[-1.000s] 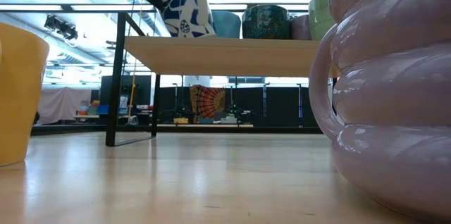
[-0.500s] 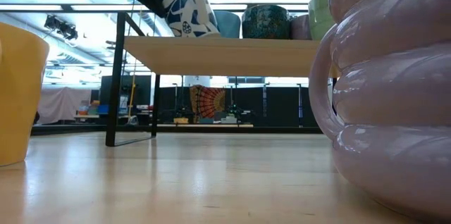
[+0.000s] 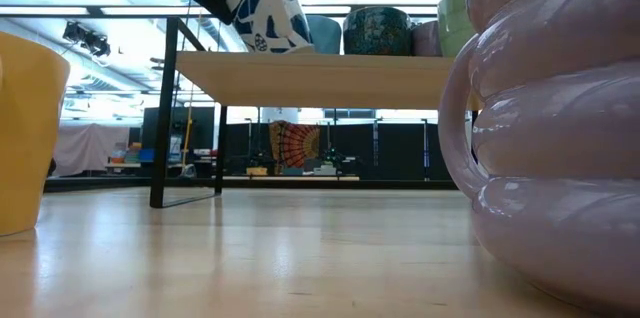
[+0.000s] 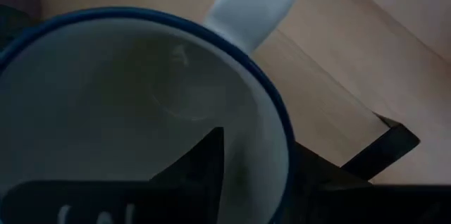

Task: Place coffee mugs
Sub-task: Put the blue patterned mug on the shelf

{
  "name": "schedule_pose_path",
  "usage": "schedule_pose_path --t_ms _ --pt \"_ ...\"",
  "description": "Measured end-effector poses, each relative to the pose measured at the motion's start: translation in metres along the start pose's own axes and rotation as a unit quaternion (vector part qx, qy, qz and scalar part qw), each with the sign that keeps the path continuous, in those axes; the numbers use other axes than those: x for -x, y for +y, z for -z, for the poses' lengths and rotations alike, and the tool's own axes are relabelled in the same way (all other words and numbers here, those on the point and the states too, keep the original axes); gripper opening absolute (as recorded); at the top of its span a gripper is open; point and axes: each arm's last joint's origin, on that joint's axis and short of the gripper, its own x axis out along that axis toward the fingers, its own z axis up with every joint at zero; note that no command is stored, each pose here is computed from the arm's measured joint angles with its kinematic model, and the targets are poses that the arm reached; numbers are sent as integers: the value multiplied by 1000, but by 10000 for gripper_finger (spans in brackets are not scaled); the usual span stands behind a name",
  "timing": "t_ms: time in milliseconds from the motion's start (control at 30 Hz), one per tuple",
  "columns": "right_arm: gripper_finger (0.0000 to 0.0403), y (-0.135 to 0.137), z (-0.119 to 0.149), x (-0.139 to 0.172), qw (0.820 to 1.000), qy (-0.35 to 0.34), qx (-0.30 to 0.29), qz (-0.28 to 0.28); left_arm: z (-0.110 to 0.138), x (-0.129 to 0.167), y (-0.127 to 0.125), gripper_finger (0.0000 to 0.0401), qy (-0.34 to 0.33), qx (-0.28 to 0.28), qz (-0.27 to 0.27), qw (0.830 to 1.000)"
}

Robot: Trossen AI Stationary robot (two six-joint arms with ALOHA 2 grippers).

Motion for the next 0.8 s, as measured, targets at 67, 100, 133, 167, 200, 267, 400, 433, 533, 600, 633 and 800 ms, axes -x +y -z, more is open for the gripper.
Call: schedule_pose_path --t_ms 67,100,133,167,200,267,400,433,533,600,633,800 --pt "245 0 0 0 1000 0 0 -1 -1 0 1 107 -3 1 -5 1000" --pt "245 1 0 0 1000 0 1 -1 -1 0 1 107 -4 2 -8 1000" --pt "245 1 0 0 1000 -1 1 -2 -1 0 2 107 -4 2 -12 1000" --pt "245 1 0 1 1000 -1 1 -2 -2 0 2 107 -5 2 -14 1000" --pt "245 1 0 1 1000 -1 1 -2 -2 0 2 107 -6 2 -15 1000" --pt "245 1 0 1 1000 -1 -1 -2 -2 0 2 104 -6 2 -16 1000" --pt "245 1 0 1 1000 -1 -2 -2 -2 0 2 87 -6 2 -16 1000" --pt "245 1 0 1 1000 -1 -2 -2 -2 0 2 83 -6 1 -16 1000" --pt "245 1 0 1 1000 -1 -2 -2 -2 0 2 70 -8 0 -14 1000" --pt "245 1 0 1 1000 -1 -2 -2 -2 0 2 60 -15 -7 -6 1000" --pt "245 1 0 1 1000 -1 -2 -2 -2 0 2 55 -17 -10 -4 1000" --pt "245 1 0 1 1000 -1 -2 -2 -3 5 2 32 -18 -13 8 1000"
